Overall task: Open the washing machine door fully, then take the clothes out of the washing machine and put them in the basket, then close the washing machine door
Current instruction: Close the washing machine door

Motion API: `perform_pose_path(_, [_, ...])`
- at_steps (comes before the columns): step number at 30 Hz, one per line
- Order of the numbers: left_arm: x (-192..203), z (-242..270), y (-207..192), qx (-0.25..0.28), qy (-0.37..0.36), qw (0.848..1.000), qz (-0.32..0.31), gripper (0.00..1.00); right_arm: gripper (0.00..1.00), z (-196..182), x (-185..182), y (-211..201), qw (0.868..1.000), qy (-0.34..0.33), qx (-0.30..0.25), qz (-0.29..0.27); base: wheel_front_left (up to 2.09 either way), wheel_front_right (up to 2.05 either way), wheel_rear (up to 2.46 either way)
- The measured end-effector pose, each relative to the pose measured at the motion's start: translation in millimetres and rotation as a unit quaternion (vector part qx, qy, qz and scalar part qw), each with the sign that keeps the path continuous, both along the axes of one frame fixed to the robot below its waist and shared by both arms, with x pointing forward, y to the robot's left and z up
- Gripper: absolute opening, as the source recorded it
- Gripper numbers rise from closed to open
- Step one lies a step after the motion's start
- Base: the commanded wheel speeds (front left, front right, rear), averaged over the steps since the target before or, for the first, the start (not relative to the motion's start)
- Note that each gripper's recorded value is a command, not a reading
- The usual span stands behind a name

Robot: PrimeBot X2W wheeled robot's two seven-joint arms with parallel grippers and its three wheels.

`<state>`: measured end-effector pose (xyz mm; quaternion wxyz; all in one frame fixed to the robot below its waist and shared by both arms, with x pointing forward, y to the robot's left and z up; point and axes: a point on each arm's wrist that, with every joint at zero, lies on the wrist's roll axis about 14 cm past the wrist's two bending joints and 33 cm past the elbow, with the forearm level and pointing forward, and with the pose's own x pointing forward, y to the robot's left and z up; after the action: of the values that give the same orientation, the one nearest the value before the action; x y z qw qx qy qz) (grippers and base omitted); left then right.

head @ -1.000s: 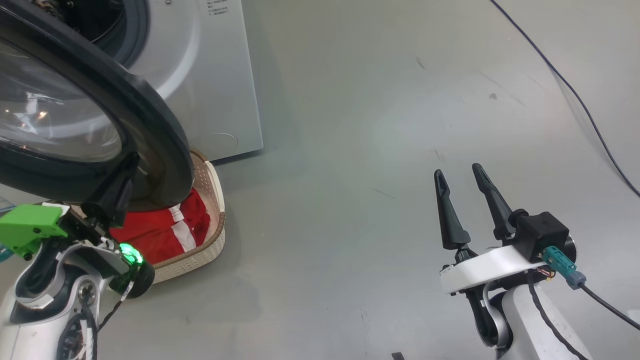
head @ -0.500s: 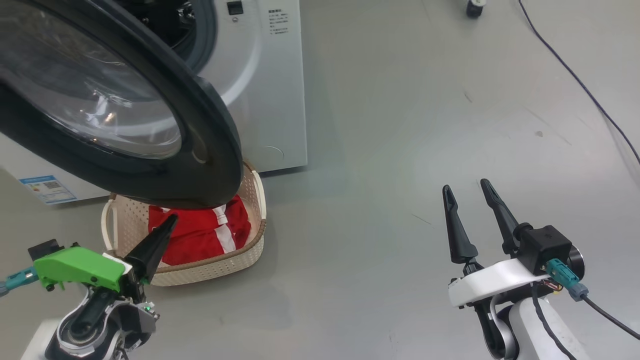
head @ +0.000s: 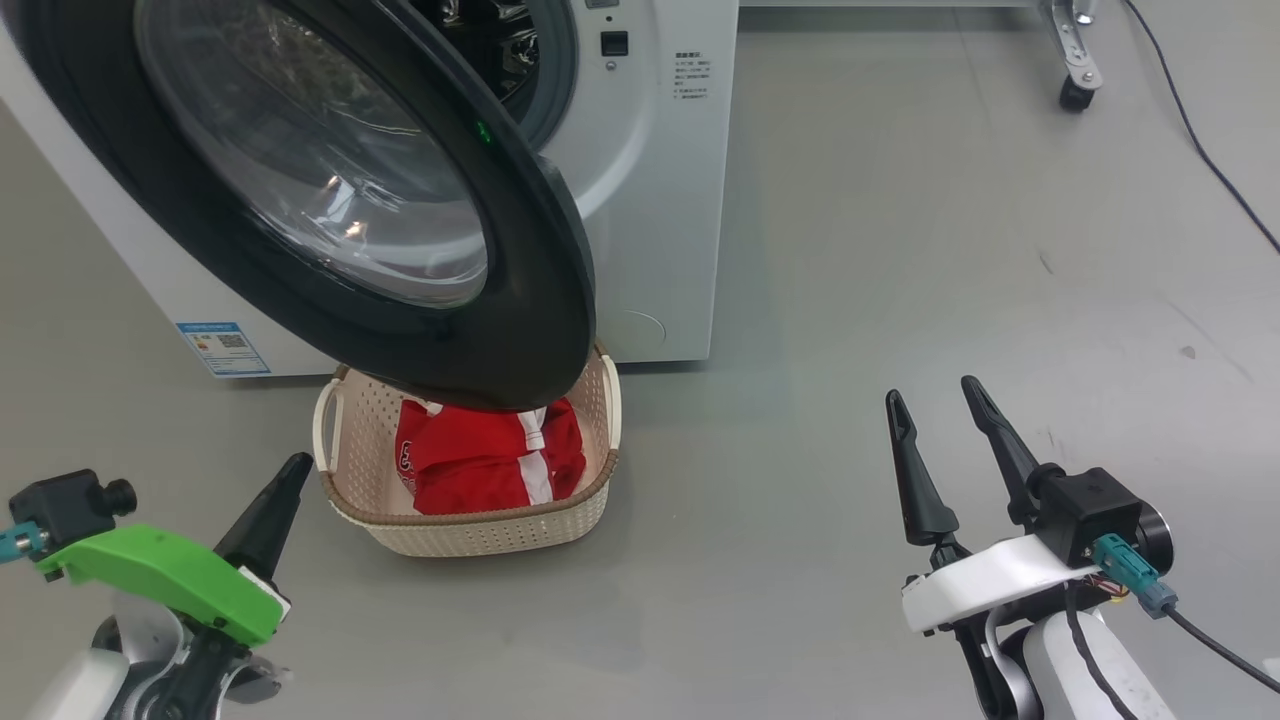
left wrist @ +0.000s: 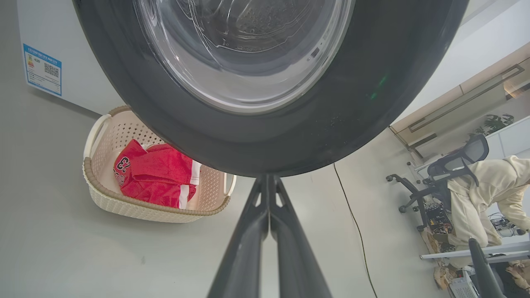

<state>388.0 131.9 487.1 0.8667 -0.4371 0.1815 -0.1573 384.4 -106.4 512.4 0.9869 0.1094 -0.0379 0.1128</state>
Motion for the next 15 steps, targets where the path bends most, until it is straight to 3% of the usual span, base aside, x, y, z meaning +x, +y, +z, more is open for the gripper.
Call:
perform_pose_path(9, [-8, 6, 33, 0.087, -0.065, 0.993, 0.055, 0.00, 1.00, 3, 5, 18, 1.000, -0.006, -0.003, 0.026, 0.00, 0.00, 0.00])
perform_pose_path(15, [-14, 11, 49, 0.152, -0.118, 0.978, 0.084, 0.00, 1.00, 3, 7, 26, 0.999, -0.007, -0.005, 0.040, 0.00, 0.00, 0.00])
